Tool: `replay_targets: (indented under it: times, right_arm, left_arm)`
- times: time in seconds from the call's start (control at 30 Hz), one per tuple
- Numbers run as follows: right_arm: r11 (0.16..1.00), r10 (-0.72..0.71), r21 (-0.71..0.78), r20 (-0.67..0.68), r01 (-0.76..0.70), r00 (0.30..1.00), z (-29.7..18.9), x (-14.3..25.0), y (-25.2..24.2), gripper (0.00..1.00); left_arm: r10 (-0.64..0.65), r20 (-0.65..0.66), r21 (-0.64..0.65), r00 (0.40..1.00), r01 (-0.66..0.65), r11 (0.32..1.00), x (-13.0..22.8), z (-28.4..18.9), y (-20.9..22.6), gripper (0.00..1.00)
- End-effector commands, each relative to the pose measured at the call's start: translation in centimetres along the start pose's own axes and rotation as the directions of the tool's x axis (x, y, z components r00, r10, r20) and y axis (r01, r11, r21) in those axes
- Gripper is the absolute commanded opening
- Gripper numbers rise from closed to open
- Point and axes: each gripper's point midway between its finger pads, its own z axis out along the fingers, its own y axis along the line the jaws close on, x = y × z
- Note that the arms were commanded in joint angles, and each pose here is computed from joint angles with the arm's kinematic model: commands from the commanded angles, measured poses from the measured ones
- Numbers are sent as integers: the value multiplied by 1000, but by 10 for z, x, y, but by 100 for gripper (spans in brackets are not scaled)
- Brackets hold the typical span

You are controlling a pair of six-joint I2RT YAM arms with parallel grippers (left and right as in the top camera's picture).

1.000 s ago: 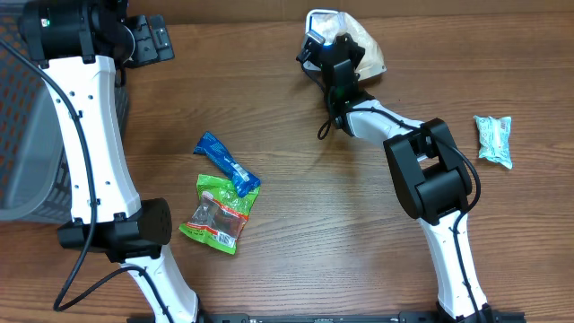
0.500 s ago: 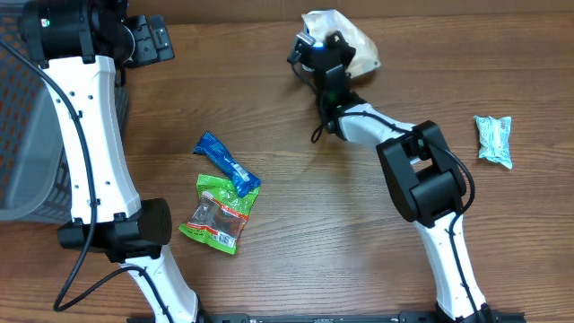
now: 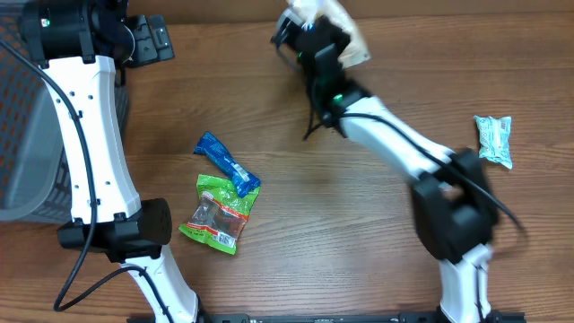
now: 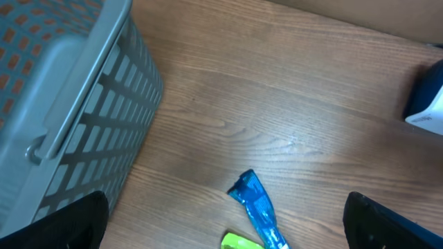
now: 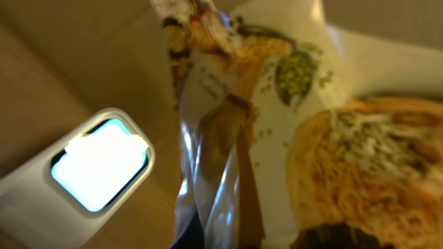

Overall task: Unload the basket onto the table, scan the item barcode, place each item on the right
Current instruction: 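Carry the beige bag to the right edge and release it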

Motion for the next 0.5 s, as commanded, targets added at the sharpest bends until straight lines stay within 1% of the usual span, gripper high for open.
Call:
replay_targets:
  times: [0.0,0.03,0.1,0.13,0.17,0.2,0.23,0.27,0.3,0.33,0.37,0.4,0.43,0.47]
  right_arm:
    - [877,480,-43,26,-479,877,-67,-10,-89,4]
    - [809,583,-63,-34,-584,811,-85,7,-105,4]
    - [718,688,-23,-132,-696,714,-110,43,-130,13]
    - [680,724,21,-183,-733,665,-120,66,-141,14]
    - [630,764,83,-245,-772,597,-134,95,-152,14]
    - [604,782,114,-277,-789,558,-139,110,-156,14]
    - [496,837,190,-365,-847,408,-151,152,-160,7]
    - [440,842,196,-428,-876,328,-155,172,-156,4]
    - [401,834,182,-479,-898,276,-157,186,-153,4]
    - [344,816,159,-538,-926,211,-156,204,-148,4]
    - [263,790,116,-595,-958,145,-153,226,-143,4]
    - [227,784,108,-609,-968,117,-151,236,-142,4]
    - [177,779,107,-623,-978,72,-148,250,-141,4]
    - [80,775,144,-631,-986,-29,-139,282,-140,4]
  left_arm:
    - [14,36,9,999,-15,1000,-3,-14,-2,100]
    - [14,36,9,999,-14,1000,-3,-14,-2,100]
    - [14,36,9,999,-14,1000,-3,-14,-2,100]
    - [14,36,9,999,-14,1000,-3,-14,-2,100]
    - [14,36,8,999,-14,1000,-3,-14,-2,100]
    - [14,36,9,999,-14,1000,-3,-14,-2,100]
    - [14,36,9,999,-14,1000,-3,-14,-2,100]
    - [14,36,9,999,-14,1000,-3,-14,-2,100]
    - [14,36,8,999,-14,1000,-3,-14,-2,100]
    - [14,36,9,999,-14,1000,-3,-14,-2,100]
    - [14,36,9,999,-14,1000,-3,-14,-2,100]
    - [14,36,9,999,-15,1000,-3,-14,-2,100]
    - [14,36,9,999,-14,1000,-3,-14,-2,100]
    - [14,36,9,999,-14,1000,-3,-14,-2,100]
